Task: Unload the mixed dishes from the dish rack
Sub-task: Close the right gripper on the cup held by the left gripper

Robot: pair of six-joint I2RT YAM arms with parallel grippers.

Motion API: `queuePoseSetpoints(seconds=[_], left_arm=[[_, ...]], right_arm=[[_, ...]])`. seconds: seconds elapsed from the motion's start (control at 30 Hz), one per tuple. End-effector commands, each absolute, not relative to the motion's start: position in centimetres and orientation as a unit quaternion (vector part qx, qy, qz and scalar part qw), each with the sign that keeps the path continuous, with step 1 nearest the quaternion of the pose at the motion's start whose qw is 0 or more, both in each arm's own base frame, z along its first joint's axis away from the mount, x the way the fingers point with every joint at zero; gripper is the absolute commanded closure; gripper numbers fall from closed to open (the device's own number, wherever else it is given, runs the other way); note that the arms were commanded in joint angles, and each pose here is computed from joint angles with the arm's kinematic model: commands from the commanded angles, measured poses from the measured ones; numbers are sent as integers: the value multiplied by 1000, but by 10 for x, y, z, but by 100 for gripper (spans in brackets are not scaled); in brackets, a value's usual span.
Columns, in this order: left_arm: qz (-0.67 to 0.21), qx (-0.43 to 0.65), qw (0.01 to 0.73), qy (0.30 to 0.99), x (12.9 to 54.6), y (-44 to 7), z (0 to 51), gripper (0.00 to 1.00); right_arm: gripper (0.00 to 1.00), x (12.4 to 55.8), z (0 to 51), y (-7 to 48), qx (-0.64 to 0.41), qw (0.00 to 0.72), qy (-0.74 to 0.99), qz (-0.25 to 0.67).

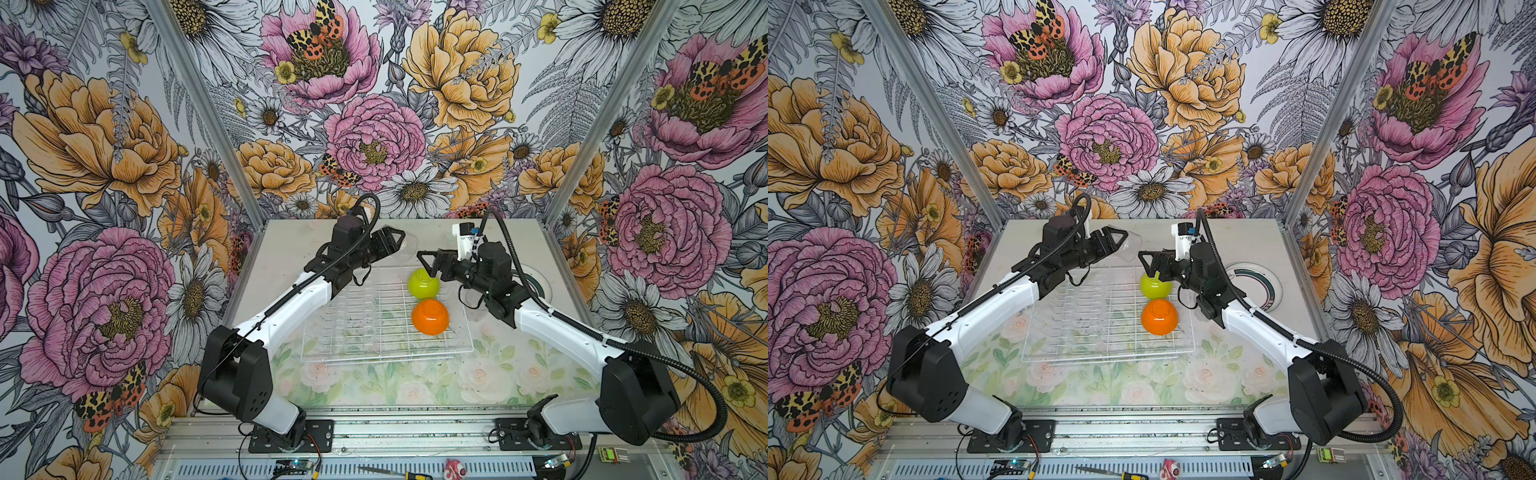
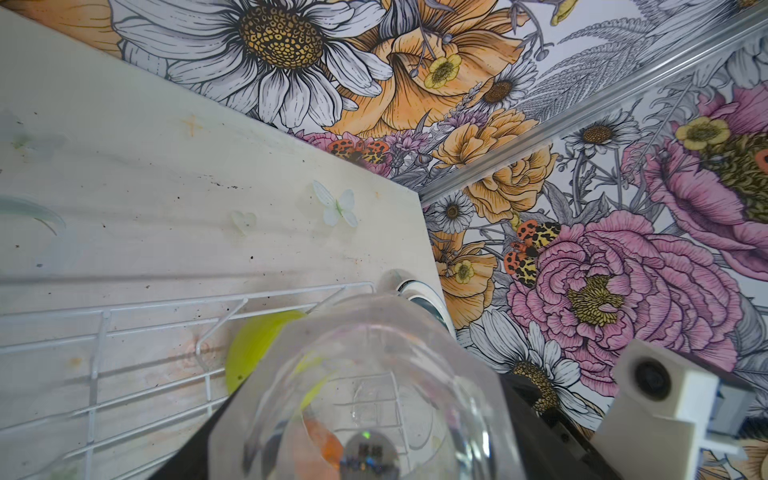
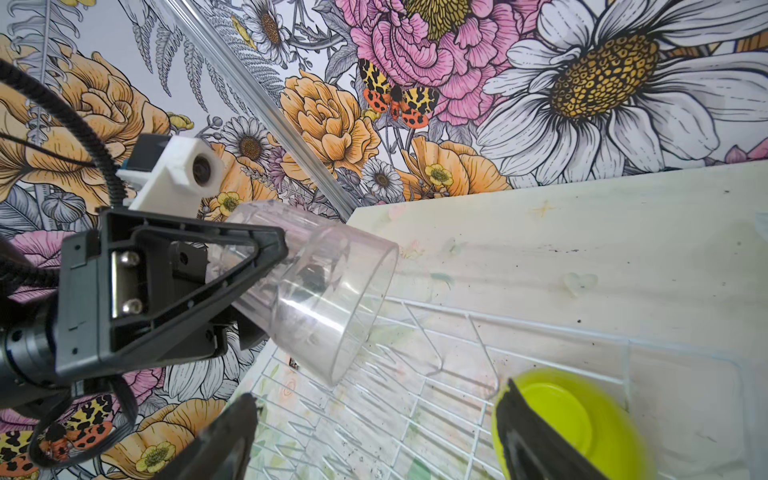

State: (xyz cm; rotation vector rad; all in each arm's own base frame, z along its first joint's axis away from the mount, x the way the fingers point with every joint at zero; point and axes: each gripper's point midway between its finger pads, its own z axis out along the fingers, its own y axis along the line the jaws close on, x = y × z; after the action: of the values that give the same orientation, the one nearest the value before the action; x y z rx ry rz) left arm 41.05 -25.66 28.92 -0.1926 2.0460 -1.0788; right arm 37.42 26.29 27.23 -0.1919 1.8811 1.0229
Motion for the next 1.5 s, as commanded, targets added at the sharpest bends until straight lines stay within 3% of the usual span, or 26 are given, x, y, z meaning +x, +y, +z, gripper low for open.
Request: queuePoseSetpoints(seconds=[0.0,0.4,0.77,1.07,1.3,1.47], left_arm=[[-482,-72,417,767,403,-266,327,56],[-561,-82,381,730,391,-279,338,56],[-569,-75,383,724,386,-277,346,56],[-566,-75,384,726,386,-275,343,55],[-562,-74,392,725,383,-273,344,50],[-555,-77,398,726,383,-268,342,41]], right_arm=[[13,376,309,282,-108,496,730,458],[42,390,327,303,-119,503,712,475],[54,391,327,320,-144,499,717,465],[100,393,334,314,-129,507,718,459],[100,395,336,305,-110,515,722,450],[100,393,343,300,-100,520,718,452]])
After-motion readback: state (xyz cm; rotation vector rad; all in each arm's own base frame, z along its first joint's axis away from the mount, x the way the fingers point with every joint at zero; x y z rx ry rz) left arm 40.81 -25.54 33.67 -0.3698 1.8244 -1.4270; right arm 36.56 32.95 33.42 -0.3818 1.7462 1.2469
